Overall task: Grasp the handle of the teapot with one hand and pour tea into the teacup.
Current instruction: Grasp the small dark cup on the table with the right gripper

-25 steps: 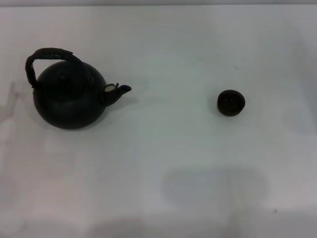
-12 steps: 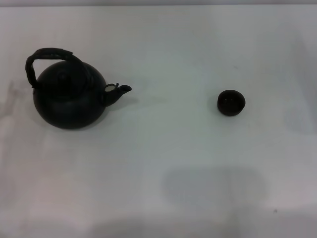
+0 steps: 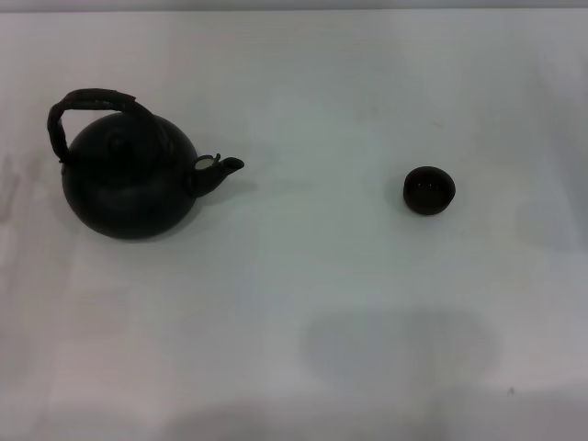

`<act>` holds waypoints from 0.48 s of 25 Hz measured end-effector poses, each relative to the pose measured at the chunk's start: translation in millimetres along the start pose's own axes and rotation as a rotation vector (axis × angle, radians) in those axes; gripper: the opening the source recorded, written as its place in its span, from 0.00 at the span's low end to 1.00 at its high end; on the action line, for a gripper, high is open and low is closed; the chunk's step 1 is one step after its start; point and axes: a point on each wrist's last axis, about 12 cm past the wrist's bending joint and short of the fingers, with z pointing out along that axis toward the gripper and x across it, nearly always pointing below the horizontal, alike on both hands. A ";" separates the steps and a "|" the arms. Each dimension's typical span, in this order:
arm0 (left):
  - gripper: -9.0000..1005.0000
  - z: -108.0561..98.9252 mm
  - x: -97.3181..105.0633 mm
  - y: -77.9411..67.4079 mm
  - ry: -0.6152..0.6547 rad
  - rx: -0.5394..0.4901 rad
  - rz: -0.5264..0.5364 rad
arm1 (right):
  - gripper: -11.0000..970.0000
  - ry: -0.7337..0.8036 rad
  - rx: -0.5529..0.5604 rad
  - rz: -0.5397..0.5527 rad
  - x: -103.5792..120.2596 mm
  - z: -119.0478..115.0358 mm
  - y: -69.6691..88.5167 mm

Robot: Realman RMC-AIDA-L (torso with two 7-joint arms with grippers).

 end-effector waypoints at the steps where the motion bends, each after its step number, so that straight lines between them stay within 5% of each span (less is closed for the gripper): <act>1: 0.71 0.5 -0.2 0.0 -0.001 0.001 0.000 | 0.85 -0.001 -0.028 -0.003 -2.3 -1.1 -1.8; 12: 0.71 -3.4 4.1 -4.0 0.016 0.001 -0.021 | 0.84 0.048 -0.419 -0.044 -50.9 -3.0 -18.6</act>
